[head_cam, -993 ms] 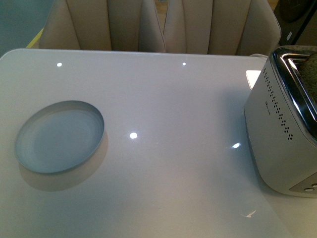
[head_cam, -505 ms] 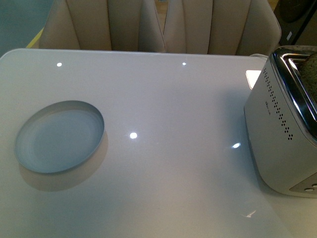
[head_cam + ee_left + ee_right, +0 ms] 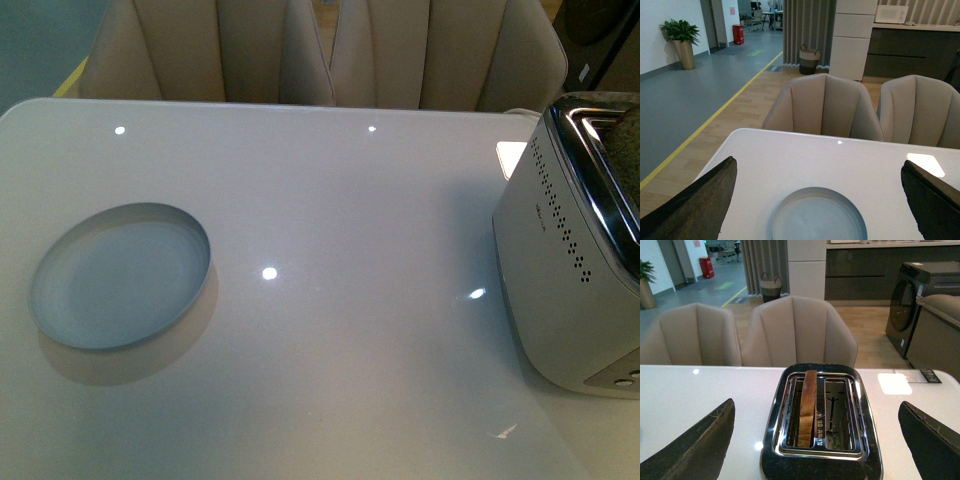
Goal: Left arm holds plate, right arm toasts bread
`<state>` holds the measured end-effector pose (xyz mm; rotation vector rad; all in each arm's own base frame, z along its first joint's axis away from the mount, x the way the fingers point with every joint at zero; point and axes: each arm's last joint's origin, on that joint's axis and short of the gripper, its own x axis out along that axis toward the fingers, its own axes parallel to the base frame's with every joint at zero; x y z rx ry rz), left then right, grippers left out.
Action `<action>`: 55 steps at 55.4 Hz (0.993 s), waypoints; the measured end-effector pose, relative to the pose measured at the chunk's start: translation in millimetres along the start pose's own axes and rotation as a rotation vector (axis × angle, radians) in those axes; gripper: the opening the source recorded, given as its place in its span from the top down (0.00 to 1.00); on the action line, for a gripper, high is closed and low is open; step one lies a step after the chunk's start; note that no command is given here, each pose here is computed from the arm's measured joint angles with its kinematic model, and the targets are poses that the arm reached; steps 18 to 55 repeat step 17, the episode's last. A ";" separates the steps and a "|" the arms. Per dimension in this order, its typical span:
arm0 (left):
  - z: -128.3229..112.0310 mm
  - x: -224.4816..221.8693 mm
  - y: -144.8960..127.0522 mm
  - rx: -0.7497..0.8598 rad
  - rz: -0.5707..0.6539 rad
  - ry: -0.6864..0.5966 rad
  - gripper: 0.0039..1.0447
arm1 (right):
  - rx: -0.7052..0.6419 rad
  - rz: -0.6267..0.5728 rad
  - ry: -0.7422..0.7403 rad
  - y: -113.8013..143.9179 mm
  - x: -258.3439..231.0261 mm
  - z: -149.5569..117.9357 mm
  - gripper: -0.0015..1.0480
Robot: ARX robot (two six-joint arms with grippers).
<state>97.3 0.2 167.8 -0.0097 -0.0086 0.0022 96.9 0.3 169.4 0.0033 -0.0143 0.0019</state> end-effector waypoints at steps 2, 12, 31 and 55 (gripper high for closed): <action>0.0 0.0 0.0 0.000 0.000 0.000 0.06 | 0.000 0.000 0.000 0.0 0.0 0.0 0.09; 0.0 0.0 0.0 0.000 0.000 0.000 0.06 | 0.000 0.000 0.000 0.0 0.0 0.0 0.09; 0.0 0.0 0.0 0.000 0.000 0.000 0.06 | 0.000 0.000 0.000 0.0 0.0 0.0 0.09; 0.0 0.0 0.0 0.000 0.000 0.000 0.06 | 0.000 0.000 0.000 0.0 0.0 0.0 0.09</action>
